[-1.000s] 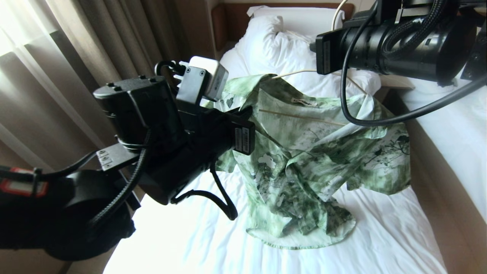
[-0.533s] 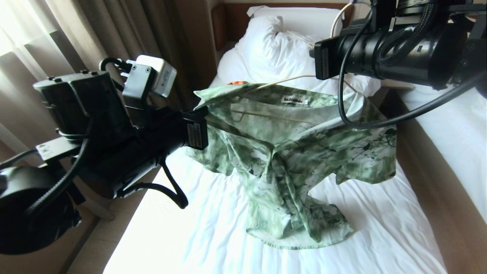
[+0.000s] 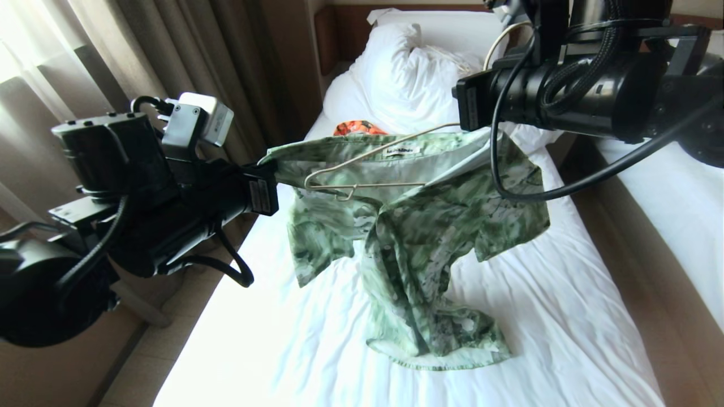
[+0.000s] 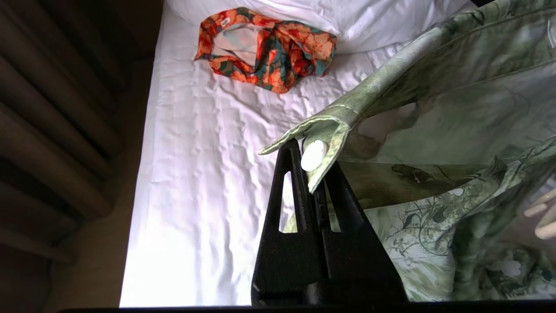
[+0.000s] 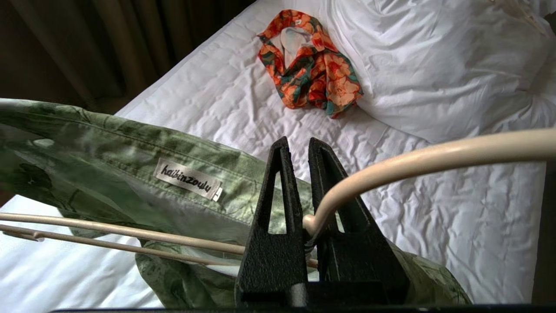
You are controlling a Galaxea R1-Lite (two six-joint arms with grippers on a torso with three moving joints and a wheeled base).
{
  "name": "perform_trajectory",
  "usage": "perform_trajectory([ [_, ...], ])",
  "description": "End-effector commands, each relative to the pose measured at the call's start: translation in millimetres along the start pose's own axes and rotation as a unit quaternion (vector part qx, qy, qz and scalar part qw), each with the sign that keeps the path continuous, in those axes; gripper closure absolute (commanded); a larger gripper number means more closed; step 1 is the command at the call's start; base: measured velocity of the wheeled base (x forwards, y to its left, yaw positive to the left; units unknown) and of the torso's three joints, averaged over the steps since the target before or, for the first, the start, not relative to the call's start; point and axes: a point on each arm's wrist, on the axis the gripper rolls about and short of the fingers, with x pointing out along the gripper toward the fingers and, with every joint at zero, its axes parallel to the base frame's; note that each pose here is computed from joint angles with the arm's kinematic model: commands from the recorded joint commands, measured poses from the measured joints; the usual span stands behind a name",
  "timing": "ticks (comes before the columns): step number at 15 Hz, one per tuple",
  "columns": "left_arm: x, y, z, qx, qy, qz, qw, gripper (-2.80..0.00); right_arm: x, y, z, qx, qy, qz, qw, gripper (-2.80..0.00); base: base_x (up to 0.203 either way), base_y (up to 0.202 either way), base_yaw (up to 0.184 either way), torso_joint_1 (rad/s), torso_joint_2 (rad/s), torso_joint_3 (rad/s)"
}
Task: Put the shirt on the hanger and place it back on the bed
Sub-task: Take the clothes hanger out of the clothes
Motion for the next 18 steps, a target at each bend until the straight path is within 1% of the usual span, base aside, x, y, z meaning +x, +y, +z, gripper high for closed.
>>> perform_trajectory([
  [1, 8.9, -2.6, -10.8, 0.002, 0.017, -0.002, 0.9999, 0.00, 5.4, 2.8, -4.9, -0.002, 0.007, 0.001, 1.000, 0.00, 0.000, 0.000, 0.000, 0.000, 0.00, 0.000],
  [4, 13.9, -2.4, -16.2, 0.002, 0.023, 0.000, 0.9997, 0.00, 13.2, 5.4, -10.4, -0.004, 0.013, 0.003, 1.000, 0.00, 0.000, 0.000, 0.000, 0.000, 0.00, 0.000],
  [5, 15.5, -2.6, -17.7, 0.002, 0.024, -0.001, 0.9997, -2.80, 15.4, 6.4, -12.6, -0.005, 0.016, 0.003, 1.000, 0.00, 0.000, 0.000, 0.000, 0.000, 0.00, 0.000],
  [8, 15.0, -2.1, -19.5, 0.000, 0.015, -0.019, 0.9997, -2.80, 23.6, 8.7, -17.0, -0.003, 0.008, 0.000, 1.000, 0.00, 0.000, 0.000, 0.000, 0.000, 0.00, 0.000],
  [11, 10.7, -1.6, -25.2, 0.000, 0.021, -0.023, 0.9995, -2.80, 27.6, 10.5, -20.8, -0.003, 0.011, 0.001, 1.000, 0.00, 0.000, 0.000, 0.000, 0.000, 0.00, 0.000],
  [13, 3.0, -2.5, -38.1, -0.005, 0.042, -0.032, 0.9986, -2.80, 31.7, 12.9, -27.4, -0.003, 0.021, 0.003, 1.000, 0.00, 0.000, 0.000, 0.000, 0.000, 0.00, 0.000],
  [14, -2.2, -2.0, -43.4, -0.012, 0.049, -0.032, 0.9982, 0.00, 33.0, 13.7, -31.6, -0.004, 0.028, 0.003, 1.000, 0.00, 0.000, 0.000, 0.000, 0.000, 0.00, 0.000],
  [16, -12.9, 3.2, -56.0, -0.017, 0.055, -0.024, 0.9980, 0.00, 35.3, 14.4, -41.7, 0.017, 0.044, 0.003, 0.999, 0.00, 0.000, 0.000, 0.000, 0.000, 0.00, 0.000],
  [18, -27.2, 10.8, -73.4, -0.018, 0.069, -0.009, 0.9974, 0.00, 39.0, 11.4, -52.9, 0.031, 0.061, -0.003, 0.998, 0.00, 0.000, 0.000, 0.000, 0.000, 0.00, 0.000],
])
